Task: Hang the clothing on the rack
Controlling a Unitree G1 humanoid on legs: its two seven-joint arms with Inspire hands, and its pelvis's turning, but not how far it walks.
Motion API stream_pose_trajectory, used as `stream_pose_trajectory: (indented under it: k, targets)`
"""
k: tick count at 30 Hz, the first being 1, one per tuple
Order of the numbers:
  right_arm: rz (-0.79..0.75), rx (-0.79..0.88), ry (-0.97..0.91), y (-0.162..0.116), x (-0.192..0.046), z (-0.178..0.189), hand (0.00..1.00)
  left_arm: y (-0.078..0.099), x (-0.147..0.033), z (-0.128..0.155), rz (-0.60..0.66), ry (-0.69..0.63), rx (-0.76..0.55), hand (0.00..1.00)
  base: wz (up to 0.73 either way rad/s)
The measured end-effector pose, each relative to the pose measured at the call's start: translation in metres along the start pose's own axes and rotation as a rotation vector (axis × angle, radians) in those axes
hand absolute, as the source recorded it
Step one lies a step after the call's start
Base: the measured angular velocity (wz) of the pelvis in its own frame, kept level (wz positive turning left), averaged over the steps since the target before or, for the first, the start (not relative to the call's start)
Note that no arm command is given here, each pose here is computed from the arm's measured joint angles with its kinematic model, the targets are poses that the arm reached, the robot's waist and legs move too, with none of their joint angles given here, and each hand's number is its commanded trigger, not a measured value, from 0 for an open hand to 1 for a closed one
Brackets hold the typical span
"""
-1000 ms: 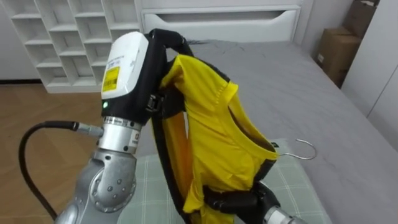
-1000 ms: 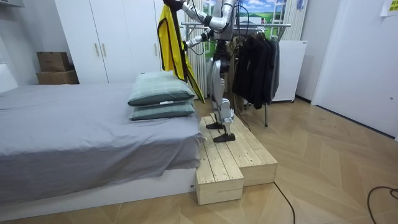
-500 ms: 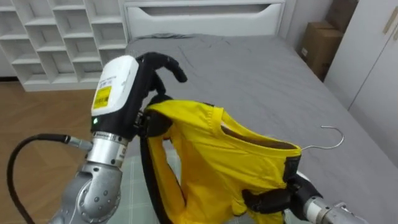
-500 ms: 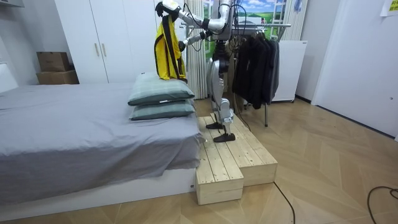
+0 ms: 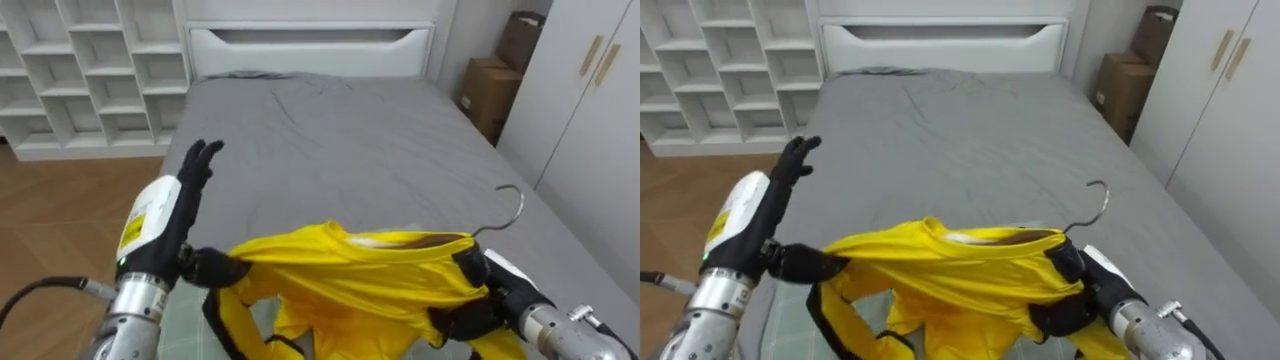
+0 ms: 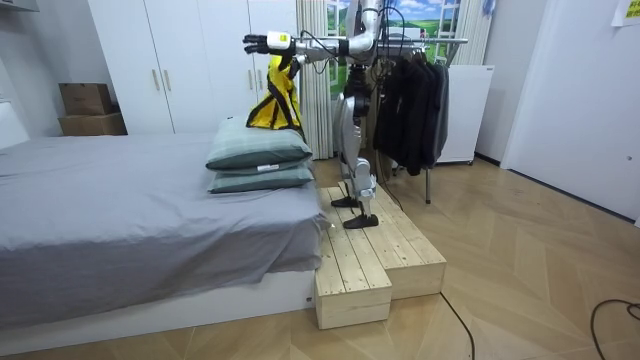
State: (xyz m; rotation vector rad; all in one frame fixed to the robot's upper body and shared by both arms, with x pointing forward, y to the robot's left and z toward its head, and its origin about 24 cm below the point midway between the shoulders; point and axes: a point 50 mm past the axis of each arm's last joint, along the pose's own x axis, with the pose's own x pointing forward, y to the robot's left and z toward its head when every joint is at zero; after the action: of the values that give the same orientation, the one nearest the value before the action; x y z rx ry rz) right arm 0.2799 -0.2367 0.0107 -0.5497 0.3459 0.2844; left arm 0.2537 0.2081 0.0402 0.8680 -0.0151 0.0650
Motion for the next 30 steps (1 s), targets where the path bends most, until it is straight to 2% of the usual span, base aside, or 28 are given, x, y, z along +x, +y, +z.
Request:
stream_pose_trajectory:
  k: [5,11,16,23,30]
  targets:
    - [-0.046,0.009,-0.001,-0.009,-0.004,-0.001,1.0,-0.007,-0.009,-0.024,-0.034,0.102,-0.006,0.0,0.0]
    - [-0.091,0.003,0.015,-0.021,-0.01,-0.005,1.0,-0.019,-0.024,-0.065,-0.108,0.297,0.004,0.0,-0.03]
    - [-0.139,0.013,0.016,-0.03,-0.013,-0.006,1.0,-0.039,-0.053,-0.098,-0.191,0.478,-0.02,0.0,0.0]
    - [-0.164,-0.026,0.023,-0.04,-0.017,0.0,1.0,-0.05,-0.08,-0.125,-0.253,0.636,-0.009,0.0,0.0]
    - [-0.187,-0.024,0.02,-0.046,-0.02,0.004,1.0,-0.064,-0.136,-0.155,-0.321,0.867,-0.05,0.0,-0.05]
